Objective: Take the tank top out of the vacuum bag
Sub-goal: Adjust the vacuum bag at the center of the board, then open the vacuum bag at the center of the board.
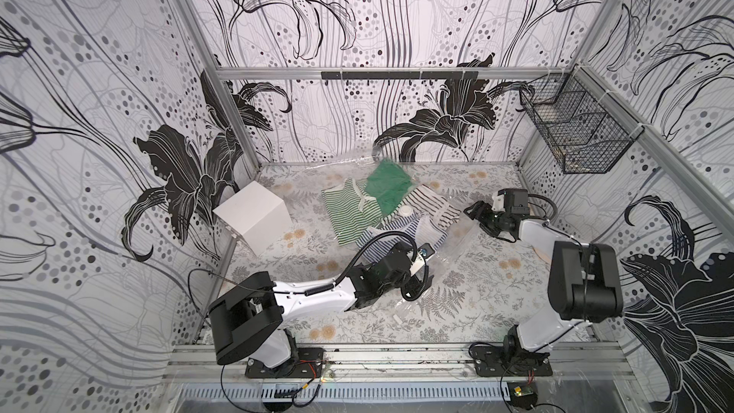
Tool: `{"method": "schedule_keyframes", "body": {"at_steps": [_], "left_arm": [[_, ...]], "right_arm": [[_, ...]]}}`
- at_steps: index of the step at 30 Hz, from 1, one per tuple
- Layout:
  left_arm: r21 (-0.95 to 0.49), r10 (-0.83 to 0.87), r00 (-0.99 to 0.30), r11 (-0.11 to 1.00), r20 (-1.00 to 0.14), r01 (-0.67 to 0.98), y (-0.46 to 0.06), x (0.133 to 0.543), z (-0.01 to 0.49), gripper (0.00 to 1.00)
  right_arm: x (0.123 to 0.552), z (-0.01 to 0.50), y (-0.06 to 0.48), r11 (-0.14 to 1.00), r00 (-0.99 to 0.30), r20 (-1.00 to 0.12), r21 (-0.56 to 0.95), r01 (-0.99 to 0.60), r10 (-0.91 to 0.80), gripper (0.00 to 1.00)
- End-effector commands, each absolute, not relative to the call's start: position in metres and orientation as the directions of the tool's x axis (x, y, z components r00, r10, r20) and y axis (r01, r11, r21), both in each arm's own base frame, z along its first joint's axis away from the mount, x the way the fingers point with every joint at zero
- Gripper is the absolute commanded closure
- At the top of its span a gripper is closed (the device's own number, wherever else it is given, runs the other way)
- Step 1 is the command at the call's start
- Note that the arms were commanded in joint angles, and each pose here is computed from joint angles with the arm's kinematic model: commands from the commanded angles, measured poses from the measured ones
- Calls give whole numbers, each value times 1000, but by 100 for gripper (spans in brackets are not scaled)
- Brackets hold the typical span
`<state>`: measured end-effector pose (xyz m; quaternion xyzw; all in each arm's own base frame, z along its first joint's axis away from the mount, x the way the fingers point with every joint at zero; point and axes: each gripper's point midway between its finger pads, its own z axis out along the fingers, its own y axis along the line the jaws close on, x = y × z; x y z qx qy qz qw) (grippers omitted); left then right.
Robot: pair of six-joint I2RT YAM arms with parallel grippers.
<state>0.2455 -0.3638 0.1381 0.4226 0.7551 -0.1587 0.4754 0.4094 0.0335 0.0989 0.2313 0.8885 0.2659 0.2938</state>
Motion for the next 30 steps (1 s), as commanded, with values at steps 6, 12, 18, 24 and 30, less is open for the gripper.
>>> {"method": "schedule_keyframes", "body": {"at_steps": [6, 12, 18, 24, 30], "left_arm": [[145, 450, -168, 581, -877, 801, -378, 246, 149, 1], [152, 477, -171, 566, -862, 811, -376, 240, 146, 1], [147, 478, -184, 574, -859, 806, -374, 233, 144, 1], [146, 480, -188, 576, -857, 804, -374, 229, 143, 1], [138, 477, -210, 595, -853, 792, -371, 230, 140, 1]], "right_arm": [[337, 86, 61, 670, -769, -243, 679, 301, 592, 26], [319, 69, 94, 639, -810, -161, 707, 305, 564, 29], [324, 60, 112, 611, -838, -117, 738, 286, 533, 44], [340, 56, 130, 616, -857, -117, 744, 258, 501, 50], [346, 71, 143, 589, -870, -108, 775, 229, 481, 63]]}}
